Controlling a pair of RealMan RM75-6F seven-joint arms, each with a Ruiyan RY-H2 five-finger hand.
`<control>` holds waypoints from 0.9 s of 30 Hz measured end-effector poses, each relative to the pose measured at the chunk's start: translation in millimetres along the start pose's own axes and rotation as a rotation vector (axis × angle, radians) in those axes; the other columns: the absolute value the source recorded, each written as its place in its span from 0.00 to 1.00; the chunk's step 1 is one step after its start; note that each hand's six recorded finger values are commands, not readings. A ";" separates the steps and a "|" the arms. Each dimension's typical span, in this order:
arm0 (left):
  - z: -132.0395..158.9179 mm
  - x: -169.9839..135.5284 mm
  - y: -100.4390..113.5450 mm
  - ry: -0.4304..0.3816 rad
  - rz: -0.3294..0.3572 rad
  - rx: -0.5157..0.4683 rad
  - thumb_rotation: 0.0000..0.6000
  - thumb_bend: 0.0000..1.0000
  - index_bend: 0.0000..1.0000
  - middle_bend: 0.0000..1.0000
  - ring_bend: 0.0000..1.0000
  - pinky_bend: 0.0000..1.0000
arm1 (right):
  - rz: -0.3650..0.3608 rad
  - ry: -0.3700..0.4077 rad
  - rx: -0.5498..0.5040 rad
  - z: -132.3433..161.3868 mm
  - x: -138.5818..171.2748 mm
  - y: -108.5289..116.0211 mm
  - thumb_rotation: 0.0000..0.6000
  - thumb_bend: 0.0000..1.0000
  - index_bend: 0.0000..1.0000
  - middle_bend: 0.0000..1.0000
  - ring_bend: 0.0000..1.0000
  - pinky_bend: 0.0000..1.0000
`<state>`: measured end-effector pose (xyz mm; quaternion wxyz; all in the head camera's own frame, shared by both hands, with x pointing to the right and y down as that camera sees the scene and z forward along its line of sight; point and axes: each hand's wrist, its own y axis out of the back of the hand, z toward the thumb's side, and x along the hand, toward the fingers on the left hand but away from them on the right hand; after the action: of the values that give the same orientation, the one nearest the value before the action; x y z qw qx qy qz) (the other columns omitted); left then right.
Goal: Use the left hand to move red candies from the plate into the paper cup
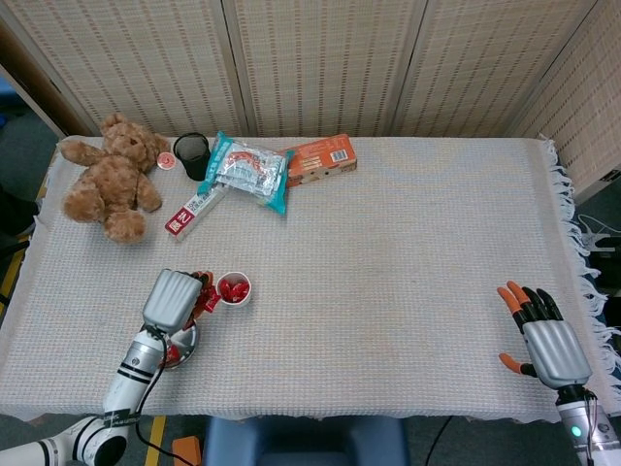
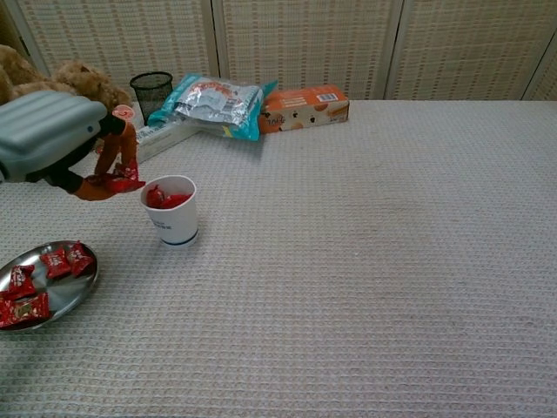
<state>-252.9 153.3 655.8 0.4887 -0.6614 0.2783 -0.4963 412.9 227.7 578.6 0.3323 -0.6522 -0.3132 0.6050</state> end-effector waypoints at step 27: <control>29.8 39.7 -30.3 -0.023 -0.032 0.251 1.00 0.63 0.47 0.61 0.78 1.00 | -0.010 -0.006 -0.011 -3.3 1.1 4.1 1.00 0.09 0.00 0.00 0.00 0.00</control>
<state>-214.8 141.6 698.2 0.5627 -0.6052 0.1977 -0.5272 416.3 226.0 574.8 0.3307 -0.6506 -0.3210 0.6036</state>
